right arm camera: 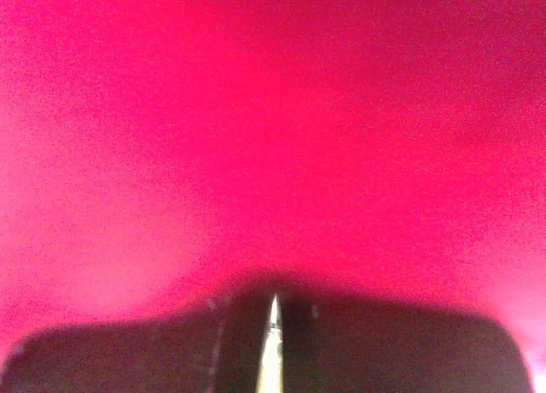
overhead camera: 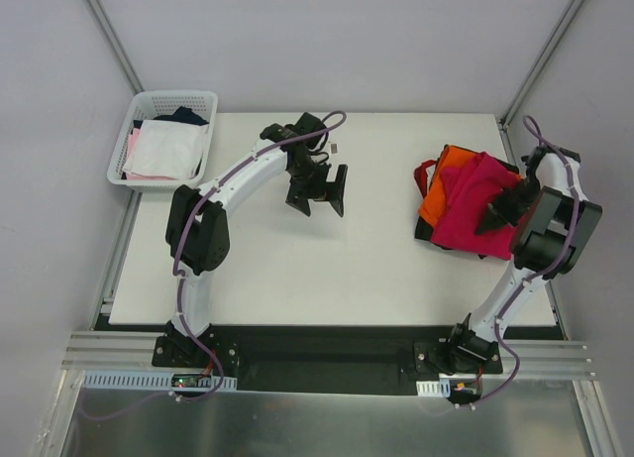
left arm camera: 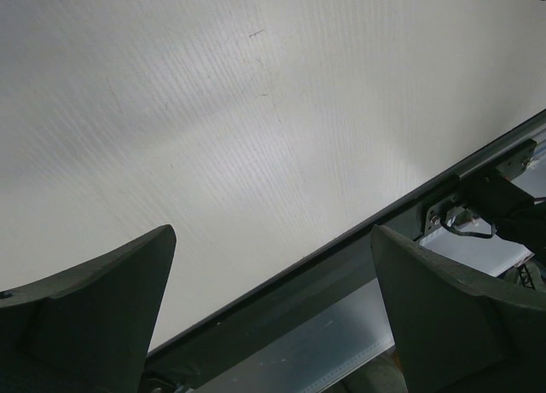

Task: Fold and stack the t-shirts
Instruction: Neatly place the folded tshirt to the corner

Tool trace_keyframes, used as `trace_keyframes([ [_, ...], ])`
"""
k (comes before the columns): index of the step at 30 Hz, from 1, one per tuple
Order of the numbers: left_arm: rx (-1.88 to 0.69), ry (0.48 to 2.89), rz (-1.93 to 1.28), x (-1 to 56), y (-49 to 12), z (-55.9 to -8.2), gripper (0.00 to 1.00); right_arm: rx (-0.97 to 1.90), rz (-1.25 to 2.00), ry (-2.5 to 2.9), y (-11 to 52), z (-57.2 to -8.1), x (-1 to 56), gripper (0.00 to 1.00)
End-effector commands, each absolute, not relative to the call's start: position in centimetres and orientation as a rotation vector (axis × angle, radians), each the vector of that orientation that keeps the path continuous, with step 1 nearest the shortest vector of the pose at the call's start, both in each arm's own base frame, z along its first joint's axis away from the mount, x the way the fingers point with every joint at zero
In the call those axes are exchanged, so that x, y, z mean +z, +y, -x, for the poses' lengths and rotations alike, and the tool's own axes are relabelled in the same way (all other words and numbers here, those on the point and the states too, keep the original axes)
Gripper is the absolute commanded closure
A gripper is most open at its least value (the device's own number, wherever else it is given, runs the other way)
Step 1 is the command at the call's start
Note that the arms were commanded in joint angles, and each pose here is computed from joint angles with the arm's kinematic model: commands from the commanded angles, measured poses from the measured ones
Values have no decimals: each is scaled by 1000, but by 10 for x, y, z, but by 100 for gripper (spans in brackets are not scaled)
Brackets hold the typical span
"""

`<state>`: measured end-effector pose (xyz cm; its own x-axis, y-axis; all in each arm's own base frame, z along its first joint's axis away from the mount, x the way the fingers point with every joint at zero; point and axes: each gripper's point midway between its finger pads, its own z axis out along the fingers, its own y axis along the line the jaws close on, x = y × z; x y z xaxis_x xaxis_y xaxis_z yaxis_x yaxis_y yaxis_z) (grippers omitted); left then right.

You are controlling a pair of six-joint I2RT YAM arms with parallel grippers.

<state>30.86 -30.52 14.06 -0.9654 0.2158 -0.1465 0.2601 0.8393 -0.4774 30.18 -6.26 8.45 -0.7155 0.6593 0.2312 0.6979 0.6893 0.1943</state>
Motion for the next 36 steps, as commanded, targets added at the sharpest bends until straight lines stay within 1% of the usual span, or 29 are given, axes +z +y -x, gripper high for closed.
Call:
trace_keyframes([
  [1,-787,2914,-386,151,-300,-305,1,-219,1206,-2663,-100,-276,85,99],
  [3,-792,2915,-387,152,-301,-304,1,-226,1224,-2660,-106,-274,87,99],
  [6,-791,2917,-382,151,-300,-304,1,-325,1205,-2702,-102,-283,90,99],
  [10,-801,2917,-380,151,-302,-304,1,-606,1190,-2756,-83,-309,101,98],
  [12,-806,2914,-379,152,-303,-304,1,-667,1192,-2762,-80,-317,103,99],
  [20,-820,2912,-380,153,-305,-305,1,-836,1190,-2800,-72,-342,117,99],
  [28,-825,2920,-374,153,-306,-303,1,-1077,1126,-2852,-52,-381,136,98],
  [36,-823,2920,-380,153,-308,-300,1,-1176,1034,-2840,-25,-419,134,98],
])
